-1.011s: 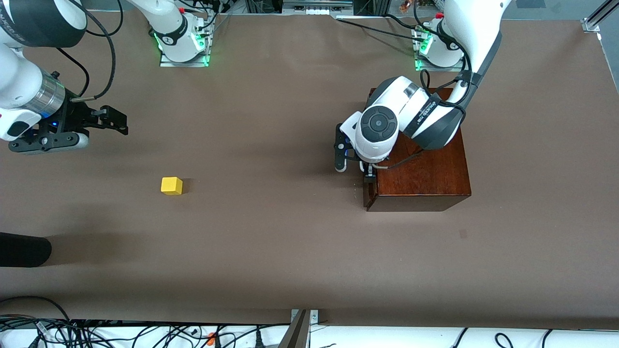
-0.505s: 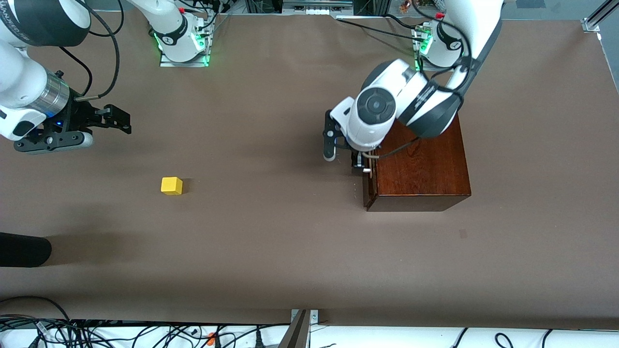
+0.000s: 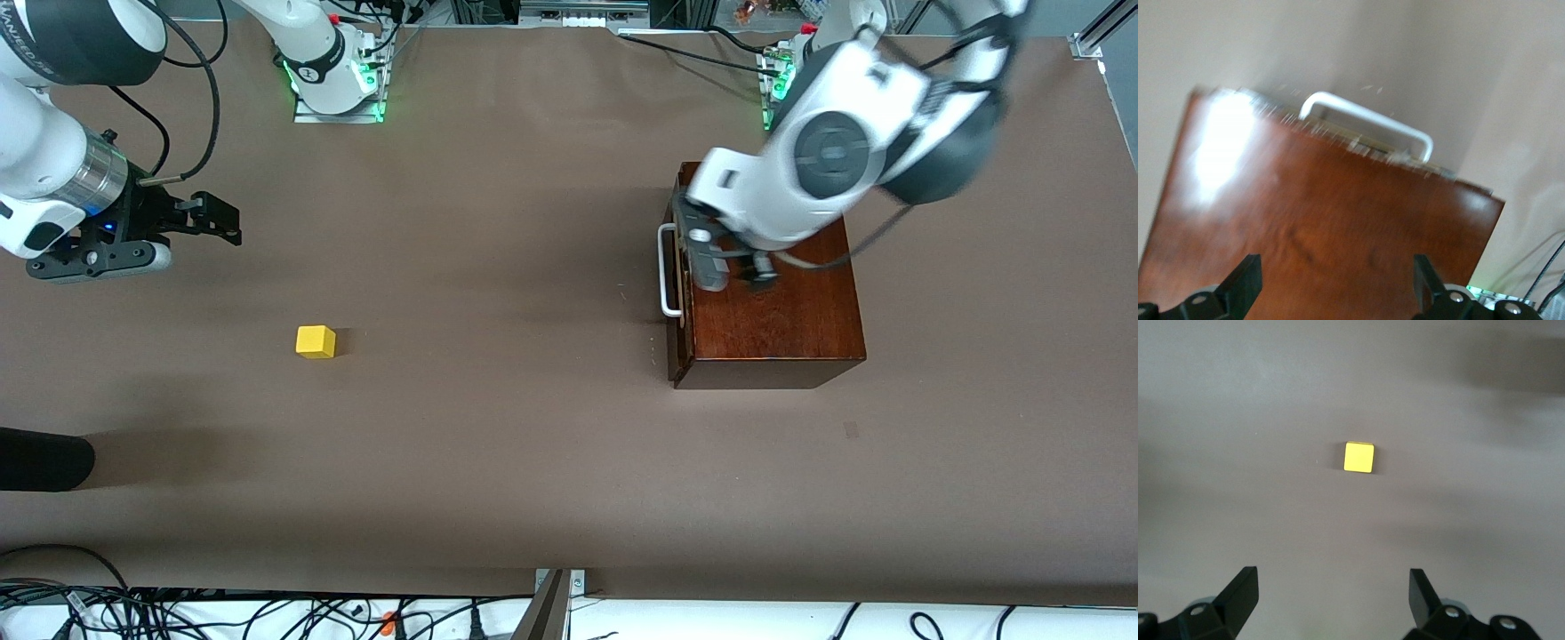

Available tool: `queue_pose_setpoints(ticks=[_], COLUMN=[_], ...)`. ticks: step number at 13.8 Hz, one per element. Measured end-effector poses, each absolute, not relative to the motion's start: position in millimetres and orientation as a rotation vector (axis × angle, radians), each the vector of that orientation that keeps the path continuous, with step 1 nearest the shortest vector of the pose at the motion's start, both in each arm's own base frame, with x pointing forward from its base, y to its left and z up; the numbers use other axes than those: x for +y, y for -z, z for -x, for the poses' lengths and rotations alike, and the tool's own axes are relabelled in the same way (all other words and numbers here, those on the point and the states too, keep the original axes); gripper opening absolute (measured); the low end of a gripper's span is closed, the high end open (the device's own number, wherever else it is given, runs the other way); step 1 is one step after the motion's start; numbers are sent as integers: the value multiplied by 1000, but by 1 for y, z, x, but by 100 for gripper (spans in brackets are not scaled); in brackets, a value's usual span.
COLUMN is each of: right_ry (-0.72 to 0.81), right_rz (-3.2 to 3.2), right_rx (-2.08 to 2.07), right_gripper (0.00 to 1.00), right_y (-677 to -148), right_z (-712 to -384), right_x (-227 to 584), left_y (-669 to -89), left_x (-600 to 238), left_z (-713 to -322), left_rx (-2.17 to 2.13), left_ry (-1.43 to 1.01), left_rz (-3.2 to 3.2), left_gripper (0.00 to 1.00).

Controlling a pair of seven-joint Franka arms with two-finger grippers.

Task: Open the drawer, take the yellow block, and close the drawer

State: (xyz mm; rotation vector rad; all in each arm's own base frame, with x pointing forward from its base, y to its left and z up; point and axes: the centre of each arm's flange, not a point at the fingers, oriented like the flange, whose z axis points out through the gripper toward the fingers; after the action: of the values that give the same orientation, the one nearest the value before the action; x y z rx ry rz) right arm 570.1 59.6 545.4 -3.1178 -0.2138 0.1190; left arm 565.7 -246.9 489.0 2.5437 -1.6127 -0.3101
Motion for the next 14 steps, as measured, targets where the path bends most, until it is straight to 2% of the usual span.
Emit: queue_pose_setpoints(ticks=[5,10,14], right_ry=[-119,-120,-120], right_rz=[3118,3117,3117], right_rx=[-217,-219,-219], right_gripper=[100,100,100], right_y=[-545,-545,-545], right_z=[-570,-570,-570], right_x=[59,59,59], left_y=[-539,-600,-629], left_x=[-156,-92,-64], left_z=[-572,-565,-550], left_rx=[-1250,-1016,-499], left_ry=[292,169,110], left_rz=[-2781,-2935,-3105], left_gripper=[100,100,100])
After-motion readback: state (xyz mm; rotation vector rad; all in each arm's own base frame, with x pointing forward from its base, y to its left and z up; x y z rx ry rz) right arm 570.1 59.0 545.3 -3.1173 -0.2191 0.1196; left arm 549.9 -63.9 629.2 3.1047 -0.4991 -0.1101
